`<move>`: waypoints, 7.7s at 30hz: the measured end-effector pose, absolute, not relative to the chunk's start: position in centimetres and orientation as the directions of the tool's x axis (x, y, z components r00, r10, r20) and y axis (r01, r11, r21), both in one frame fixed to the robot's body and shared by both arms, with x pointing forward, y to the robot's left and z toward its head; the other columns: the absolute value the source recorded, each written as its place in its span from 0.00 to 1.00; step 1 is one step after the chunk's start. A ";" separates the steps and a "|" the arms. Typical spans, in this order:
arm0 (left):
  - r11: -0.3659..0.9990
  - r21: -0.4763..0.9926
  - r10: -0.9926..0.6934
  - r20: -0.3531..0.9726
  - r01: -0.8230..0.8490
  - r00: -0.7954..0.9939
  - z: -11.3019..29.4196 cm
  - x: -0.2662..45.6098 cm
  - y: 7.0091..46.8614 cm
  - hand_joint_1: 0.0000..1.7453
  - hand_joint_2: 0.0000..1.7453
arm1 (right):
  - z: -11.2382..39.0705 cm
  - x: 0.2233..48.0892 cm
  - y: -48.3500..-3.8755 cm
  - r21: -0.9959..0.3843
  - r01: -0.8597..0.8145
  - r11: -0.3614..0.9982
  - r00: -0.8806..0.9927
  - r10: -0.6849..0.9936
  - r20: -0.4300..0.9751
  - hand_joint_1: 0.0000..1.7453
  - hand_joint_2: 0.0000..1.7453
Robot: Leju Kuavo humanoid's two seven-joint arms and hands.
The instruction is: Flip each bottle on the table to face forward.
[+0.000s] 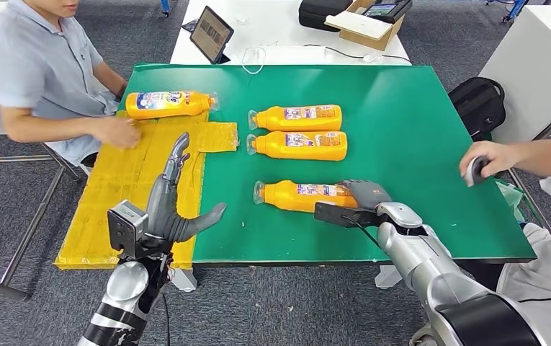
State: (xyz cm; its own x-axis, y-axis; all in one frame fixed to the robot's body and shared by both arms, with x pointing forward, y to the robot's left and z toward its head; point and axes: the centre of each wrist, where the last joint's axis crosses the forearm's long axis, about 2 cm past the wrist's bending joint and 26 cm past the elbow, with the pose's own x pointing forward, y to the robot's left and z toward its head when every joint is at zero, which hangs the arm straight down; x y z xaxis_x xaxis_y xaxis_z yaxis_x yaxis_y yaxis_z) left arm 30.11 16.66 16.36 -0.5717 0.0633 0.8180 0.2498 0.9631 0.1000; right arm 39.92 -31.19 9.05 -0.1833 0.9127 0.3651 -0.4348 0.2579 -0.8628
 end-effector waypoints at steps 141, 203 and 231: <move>0.316 0.949 -0.933 0.307 -0.020 -0.190 14.5 40.6 23.8 1.00 1.00 | 12.4 23.1 -16.1 -0.389 0.476 0.788 -0.578 0.615 0.537 0.00 0.00; 0.609 0.673 -0.620 0.734 0.420 -0.277 15.3 43.3 25.2 0.00 1.00 | 10.5 23.0 -16.5 -0.397 0.462 0.793 -0.513 0.604 0.610 0.00 0.00; 0.973 0.232 -0.196 0.856 0.016 -0.479 11.6 25.1 23.6 0.00 1.00 | 5.4 24.8 -29.0 -0.837 0.379 0.396 -0.057 0.912 0.406 0.00 1.00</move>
State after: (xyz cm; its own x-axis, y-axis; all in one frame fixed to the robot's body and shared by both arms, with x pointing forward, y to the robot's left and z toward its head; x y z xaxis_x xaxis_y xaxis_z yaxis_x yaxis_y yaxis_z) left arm 25.10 23.65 11.57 -0.4788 -0.1964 0.8557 0.0162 0.9725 0.2323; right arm 24.81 -28.98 5.37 -0.0566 0.9121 0.4060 0.3786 0.3959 -0.8366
